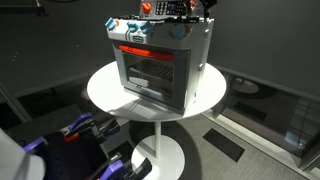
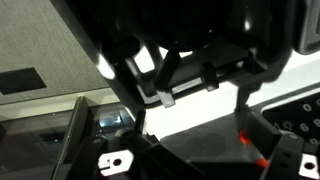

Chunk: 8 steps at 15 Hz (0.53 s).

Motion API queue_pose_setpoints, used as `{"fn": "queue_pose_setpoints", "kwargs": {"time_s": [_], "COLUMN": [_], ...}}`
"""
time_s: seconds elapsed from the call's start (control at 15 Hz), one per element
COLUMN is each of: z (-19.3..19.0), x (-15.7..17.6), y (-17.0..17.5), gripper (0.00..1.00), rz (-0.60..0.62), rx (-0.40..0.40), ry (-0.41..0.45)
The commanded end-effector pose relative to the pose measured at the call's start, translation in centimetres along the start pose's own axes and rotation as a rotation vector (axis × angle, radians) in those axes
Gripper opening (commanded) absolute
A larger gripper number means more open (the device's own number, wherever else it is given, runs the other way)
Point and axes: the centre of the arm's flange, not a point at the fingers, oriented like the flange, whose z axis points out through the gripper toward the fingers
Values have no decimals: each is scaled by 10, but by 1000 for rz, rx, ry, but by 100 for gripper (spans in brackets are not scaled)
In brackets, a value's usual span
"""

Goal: Push the bottom orange button on the right side of the stove

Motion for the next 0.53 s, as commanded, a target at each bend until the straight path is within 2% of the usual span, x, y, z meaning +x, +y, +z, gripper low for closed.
{"fn": "queue_pose_setpoints", "kwargs": {"time_s": [0.0, 0.47], "z": [-12, -34], "x": [0, -22], "y": [0, 9], "gripper": [100, 100], "rz": [9, 29], "rx": [27, 52], "ry": [-26, -101]}}
